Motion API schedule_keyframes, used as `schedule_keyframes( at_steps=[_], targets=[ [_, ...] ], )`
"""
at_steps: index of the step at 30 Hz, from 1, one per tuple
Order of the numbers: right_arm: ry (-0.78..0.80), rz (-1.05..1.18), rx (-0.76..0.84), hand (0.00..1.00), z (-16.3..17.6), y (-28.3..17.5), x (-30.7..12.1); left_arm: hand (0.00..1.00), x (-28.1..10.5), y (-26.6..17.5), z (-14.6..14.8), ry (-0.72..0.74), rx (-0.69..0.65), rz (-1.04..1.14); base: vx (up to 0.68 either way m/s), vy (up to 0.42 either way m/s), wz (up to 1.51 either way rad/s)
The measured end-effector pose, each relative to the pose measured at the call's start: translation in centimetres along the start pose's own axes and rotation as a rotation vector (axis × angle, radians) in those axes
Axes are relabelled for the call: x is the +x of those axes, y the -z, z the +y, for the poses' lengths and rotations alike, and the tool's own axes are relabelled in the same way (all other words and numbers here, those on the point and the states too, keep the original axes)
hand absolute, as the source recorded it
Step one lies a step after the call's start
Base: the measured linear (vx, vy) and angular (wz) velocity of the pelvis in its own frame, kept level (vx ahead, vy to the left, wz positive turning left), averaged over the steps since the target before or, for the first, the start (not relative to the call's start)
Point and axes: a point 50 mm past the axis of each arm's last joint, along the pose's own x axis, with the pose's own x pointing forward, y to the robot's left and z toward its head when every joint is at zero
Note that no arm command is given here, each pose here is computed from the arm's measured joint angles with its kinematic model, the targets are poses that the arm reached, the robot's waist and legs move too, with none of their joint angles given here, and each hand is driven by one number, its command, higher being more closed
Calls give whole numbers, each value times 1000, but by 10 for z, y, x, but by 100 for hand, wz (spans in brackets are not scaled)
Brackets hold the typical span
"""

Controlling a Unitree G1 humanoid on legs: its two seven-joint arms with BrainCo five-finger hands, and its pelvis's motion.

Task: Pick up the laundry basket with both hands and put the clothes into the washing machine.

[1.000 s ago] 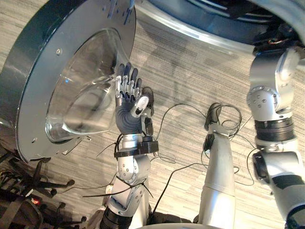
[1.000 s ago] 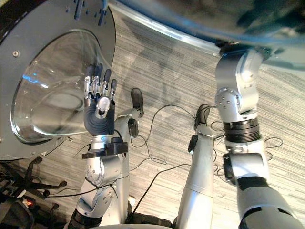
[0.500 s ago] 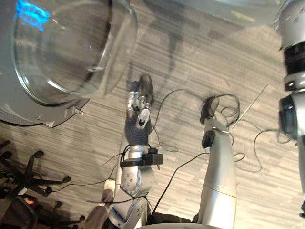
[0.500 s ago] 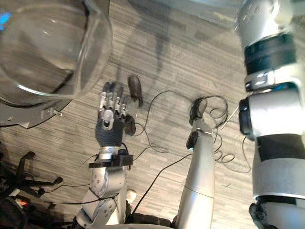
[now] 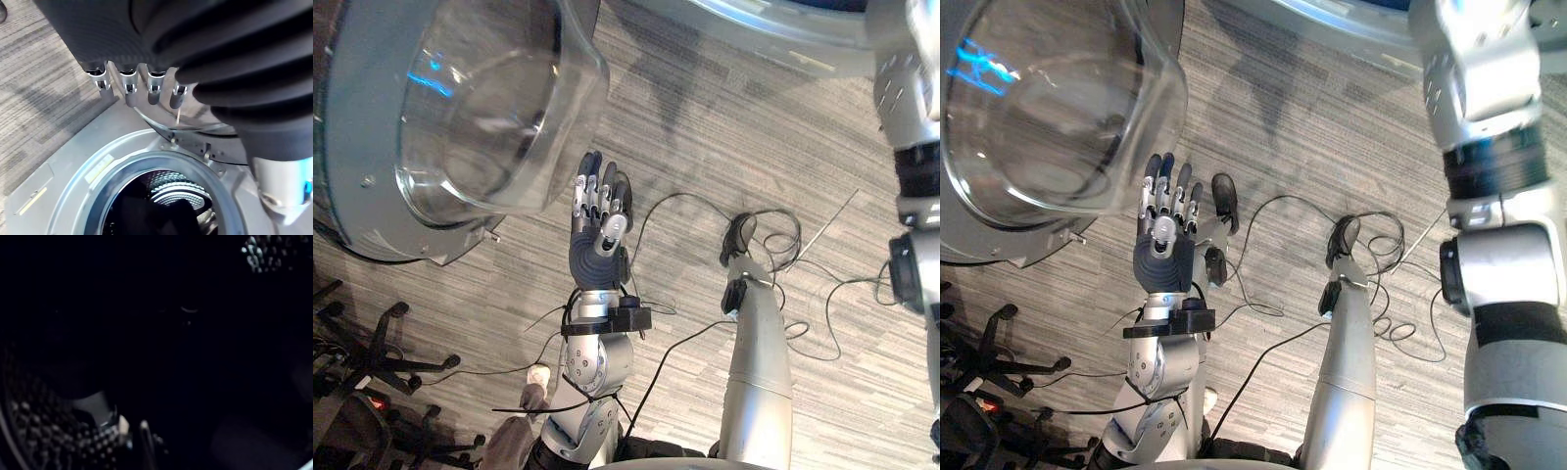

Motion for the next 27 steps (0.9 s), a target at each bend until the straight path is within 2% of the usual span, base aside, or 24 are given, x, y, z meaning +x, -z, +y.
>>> schedule_keyframes(
  at_steps=[4,7,13,16,19,21,24,27],
  targets=[
    [-236,-3,-160,0,7,9,-40,0,0,-1,0,6,28,-12,64,5,-11],
    [-313,47,-123,0,6,19,-75,0,0,3,1,3,40,14,60,12,0],
    [-390,415,88,0,-1,68,-171,0,2,3,7,-17,105,12,65,-13,5],
    [-456,566,124,0,-1,81,-202,0,2,10,15,-42,146,48,37,-16,-2],
    [-533,570,106,0,0,81,-201,0,-2,17,22,-65,183,89,11,-6,-1],
    [-531,541,102,0,1,79,-191,0,-2,19,24,-71,188,96,0,0,0],
    [-430,487,126,0,-4,76,-169,0,-2,19,24,-74,187,95,17,-16,4],
    [-229,418,213,0,-10,70,-155,0,-1,18,23,-74,183,89,51,4,4]
  ],
)
